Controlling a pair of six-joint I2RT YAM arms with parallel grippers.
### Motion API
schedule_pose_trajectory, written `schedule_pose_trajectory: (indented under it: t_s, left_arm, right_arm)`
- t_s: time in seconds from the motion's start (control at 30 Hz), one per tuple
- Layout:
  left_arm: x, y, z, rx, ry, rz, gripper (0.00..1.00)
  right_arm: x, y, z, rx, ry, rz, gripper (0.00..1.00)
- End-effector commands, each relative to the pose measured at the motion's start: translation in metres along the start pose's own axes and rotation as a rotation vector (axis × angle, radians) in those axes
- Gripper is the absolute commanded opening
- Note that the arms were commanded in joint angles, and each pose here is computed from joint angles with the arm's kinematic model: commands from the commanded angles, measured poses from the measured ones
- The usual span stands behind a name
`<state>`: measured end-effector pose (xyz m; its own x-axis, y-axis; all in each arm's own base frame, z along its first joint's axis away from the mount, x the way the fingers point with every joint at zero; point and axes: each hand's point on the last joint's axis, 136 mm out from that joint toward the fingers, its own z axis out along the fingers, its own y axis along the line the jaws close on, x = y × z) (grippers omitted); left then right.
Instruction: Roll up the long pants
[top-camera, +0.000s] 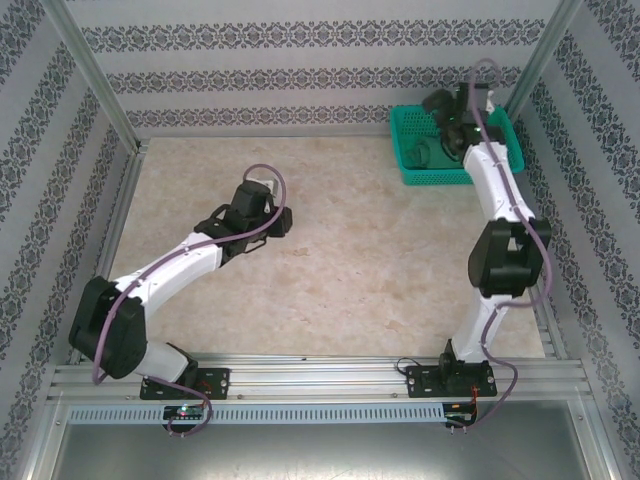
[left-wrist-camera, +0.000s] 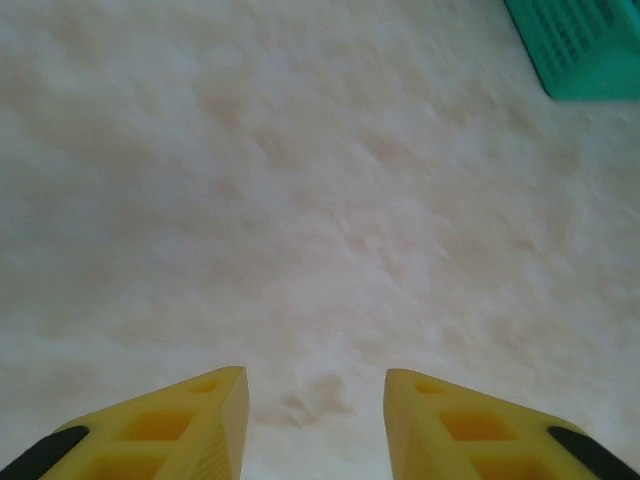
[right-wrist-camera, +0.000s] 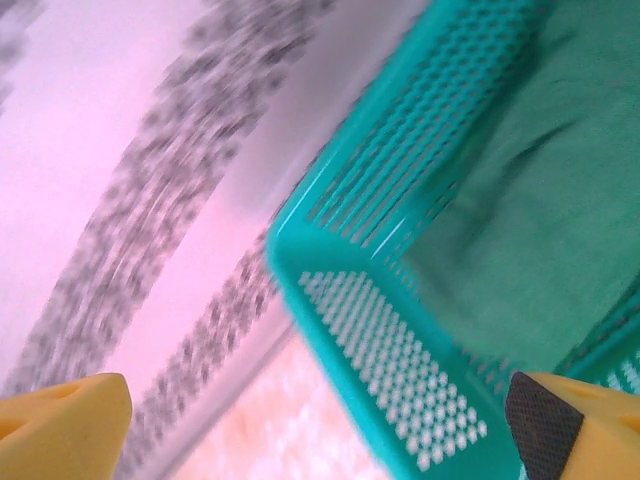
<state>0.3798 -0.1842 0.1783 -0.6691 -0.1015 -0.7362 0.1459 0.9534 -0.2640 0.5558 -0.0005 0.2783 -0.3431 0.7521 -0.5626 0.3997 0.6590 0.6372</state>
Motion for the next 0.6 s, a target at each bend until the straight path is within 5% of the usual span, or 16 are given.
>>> schedule_pose_trajectory:
  t_s: [0.0,0.07,0.23,0.3,0.33,0.37,0.57]
  left_arm:
    - [-0.058,0.050,-0.022,-0.268,-0.240,0.104,0.52]
    - [-0.072,0.075,-0.024,-0.374,-0.306,0.132,0.61]
    - [-0.077,0.121,-0.019,-0.489,-0.353,0.182,0.63]
    - [-0.070,0.135,-0.014,-0.467,-0.350,0.167,0.63]
    - [-0.062,0.143,-0.011,-0.438,-0.351,0.143,0.75]
    - [-0.055,0.151,-0.009,-0.426,-0.359,0.112,0.98]
    - [-0.033,0.167,-0.001,-0.409,-0.424,0.114,1.00]
  right_arm:
    - [0.043,0.005,-0.035,0.005,0.014,-0.404,0.98]
    - [0.067,0.010,-0.060,0.010,-0.057,-0.616,0.98]
    - [0.132,0.003,-0.093,0.048,-0.204,-1.079,0.98]
    - [0.150,-0.013,-0.095,0.065,-0.165,-1.104,0.98]
    - [0.158,-0.023,-0.096,0.068,-0.144,-1.096,0.98]
    - [0.164,-0.031,-0.096,0.063,-0.141,-1.084,0.98]
    - [0.180,-0.067,-0.091,0.076,-0.136,-1.075,0.98]
